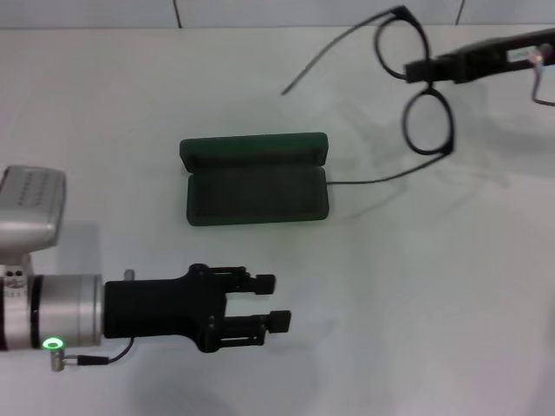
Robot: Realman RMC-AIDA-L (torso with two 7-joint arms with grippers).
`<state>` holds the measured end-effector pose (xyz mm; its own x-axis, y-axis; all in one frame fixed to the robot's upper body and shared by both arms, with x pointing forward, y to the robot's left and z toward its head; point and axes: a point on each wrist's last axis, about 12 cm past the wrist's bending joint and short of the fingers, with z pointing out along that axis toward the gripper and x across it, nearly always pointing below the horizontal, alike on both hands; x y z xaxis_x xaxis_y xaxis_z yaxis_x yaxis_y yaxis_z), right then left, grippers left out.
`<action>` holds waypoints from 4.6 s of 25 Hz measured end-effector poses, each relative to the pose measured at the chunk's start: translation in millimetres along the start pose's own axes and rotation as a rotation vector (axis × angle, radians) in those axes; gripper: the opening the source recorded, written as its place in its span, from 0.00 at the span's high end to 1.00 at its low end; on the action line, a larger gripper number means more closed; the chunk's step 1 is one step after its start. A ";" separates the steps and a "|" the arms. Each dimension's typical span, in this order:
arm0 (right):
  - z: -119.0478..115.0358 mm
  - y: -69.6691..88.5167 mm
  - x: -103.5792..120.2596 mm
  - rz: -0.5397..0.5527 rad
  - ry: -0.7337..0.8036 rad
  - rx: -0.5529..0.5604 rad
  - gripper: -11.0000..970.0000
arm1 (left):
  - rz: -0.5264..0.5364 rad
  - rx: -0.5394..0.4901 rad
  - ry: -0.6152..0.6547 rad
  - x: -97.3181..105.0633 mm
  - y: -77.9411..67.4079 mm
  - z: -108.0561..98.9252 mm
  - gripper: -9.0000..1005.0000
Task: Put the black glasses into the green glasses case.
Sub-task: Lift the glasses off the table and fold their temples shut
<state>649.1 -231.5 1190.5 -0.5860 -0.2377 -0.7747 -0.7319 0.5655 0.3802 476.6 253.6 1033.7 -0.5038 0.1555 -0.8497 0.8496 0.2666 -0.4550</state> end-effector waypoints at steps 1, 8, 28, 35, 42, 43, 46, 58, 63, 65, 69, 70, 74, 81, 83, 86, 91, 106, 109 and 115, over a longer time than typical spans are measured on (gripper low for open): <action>3.1 2.4 -0.5 -0.015 -0.017 -0.013 0.90 | 0.011 0.007 0.003 -0.9 0.2 2.3 0.28; 22.3 19.5 1.5 -0.068 -0.116 -0.102 0.90 | 0.024 0.057 -0.023 -11.3 0.1 18.7 0.48; 50.4 24.1 47.0 0.031 -0.237 -0.224 0.91 | 0.055 0.061 -0.170 -36.1 4.4 33.1 0.99; 56.8 25.6 55.8 0.028 -0.226 -0.230 0.91 | 0.060 0.067 -0.182 -41.7 5.7 36.1 0.99; 60.9 31.0 61.0 0.006 -0.178 -0.256 0.91 | 0.089 0.067 -0.189 -52.4 9.4 37.9 0.99; 61.6 32.1 61.8 0.002 -0.169 -0.262 0.91 | 0.092 0.069 -0.189 -53.6 9.6 38.5 0.99; 62.5 35.8 63.0 -0.018 -0.150 -0.286 0.91 | 0.103 0.077 -0.186 -58.0 10.4 40.8 0.99; 60.1 45.8 61.4 -0.046 -0.155 -0.368 0.91 | 0.111 0.083 -0.197 -65.8 12.0 43.8 0.98; 59.5 46.0 61.3 -0.048 -0.153 -0.373 0.91 | 0.114 0.084 -0.199 -67.5 12.3 44.4 0.98; 59.1 45.9 61.2 -0.049 -0.153 -0.373 0.91 | 0.116 0.085 -0.199 -68.2 12.4 44.7 0.98; 58.7 45.6 61.3 -0.049 -0.154 -0.372 0.91 | 0.117 0.087 -0.200 -69.0 12.4 45.1 0.98; 58.7 45.6 61.2 -0.050 -0.154 -0.372 0.92 | 0.119 0.088 -0.200 -70.0 12.5 45.5 0.98; 58.5 46.1 61.0 -0.051 -0.153 -0.376 0.92 | 0.121 0.090 -0.200 -71.0 12.7 46.1 0.98; 58.3 46.8 61.2 -0.052 -0.152 -0.383 0.92 | 0.122 0.092 -0.200 -71.8 12.8 46.5 0.98; 58.2 46.7 61.1 -0.052 -0.153 -0.383 0.92 | 0.122 0.092 -0.200 -71.8 12.8 46.5 0.98; 57.8 46.3 61.4 -0.049 -0.156 -0.381 0.92 | 0.122 0.094 -0.200 -71.9 12.5 46.6 0.98; 53.7 41.6 63.4 -0.042 -0.173 -0.354 0.92 | 0.124 0.113 -0.206 -72.0 10.3 45.2 0.98; 3.5 9.8 84.0 -0.074 -0.249 -0.203 0.92 | 0.137 0.001 -0.267 -74.4 16.9 7.4 0.97; -15.7 1.9 94.5 -0.097 -0.266 -0.176 0.92 | 0.135 -0.034 -0.296 -77.4 19.9 -6.0 0.97; -20.6 4.4 107.9 -0.225 -0.232 -0.196 0.93 | 0.241 0.019 -0.308 -80.6 13.2 -4.6 0.97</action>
<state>575.4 -270.9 1119.0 -0.3252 -0.1408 -0.9351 -0.8991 0.3524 0.2596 527.7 248.9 1097.4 -0.2220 -0.0823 -0.9716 0.9420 0.2392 -0.2355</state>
